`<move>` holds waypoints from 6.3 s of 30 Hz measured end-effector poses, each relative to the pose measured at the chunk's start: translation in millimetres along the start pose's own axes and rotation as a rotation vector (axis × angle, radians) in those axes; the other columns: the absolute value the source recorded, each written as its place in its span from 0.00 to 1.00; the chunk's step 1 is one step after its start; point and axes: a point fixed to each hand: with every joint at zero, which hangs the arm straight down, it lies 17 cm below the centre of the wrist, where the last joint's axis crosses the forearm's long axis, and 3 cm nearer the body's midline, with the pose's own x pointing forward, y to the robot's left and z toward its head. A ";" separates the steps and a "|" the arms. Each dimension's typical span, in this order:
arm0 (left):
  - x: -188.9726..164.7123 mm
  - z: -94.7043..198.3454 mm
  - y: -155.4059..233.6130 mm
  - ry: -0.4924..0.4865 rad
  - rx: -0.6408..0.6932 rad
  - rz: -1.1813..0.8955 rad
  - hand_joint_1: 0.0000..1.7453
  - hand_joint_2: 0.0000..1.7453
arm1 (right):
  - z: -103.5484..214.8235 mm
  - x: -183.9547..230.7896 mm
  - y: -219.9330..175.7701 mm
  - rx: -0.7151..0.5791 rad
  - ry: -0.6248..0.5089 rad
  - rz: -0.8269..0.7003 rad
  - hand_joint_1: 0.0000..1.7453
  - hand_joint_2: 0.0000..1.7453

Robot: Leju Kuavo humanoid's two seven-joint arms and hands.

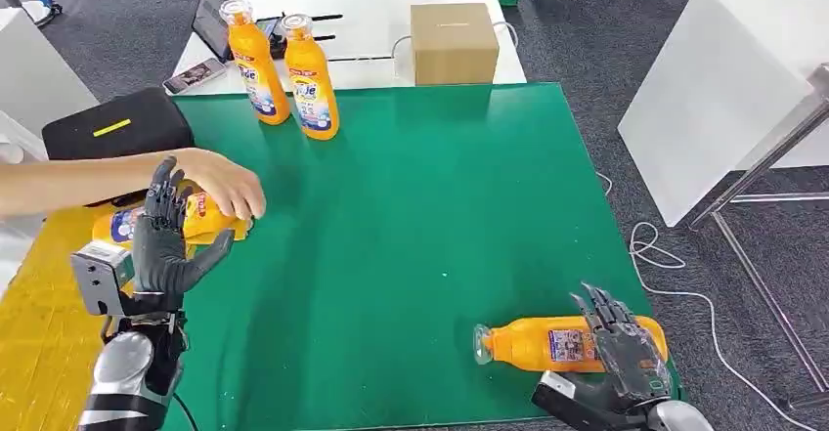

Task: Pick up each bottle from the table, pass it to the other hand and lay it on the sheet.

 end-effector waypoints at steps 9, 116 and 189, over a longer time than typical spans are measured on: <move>-2.7 1.1 -1.6 0.015 0.002 0.006 0.00 1.00 | 3.2 -23.8 19.4 0.072 0.076 0.077 0.00 1.00; -13.1 12.3 -213.9 0.223 -0.558 0.461 0.87 1.00 | -115.9 360.3 -18.0 -0.048 -0.514 -0.872 0.99 1.00; -202.0 -28.9 110.9 0.604 -0.357 -1.986 1.00 1.00 | -68.8 218.4 -166.1 -0.579 -0.394 -0.959 0.00 1.00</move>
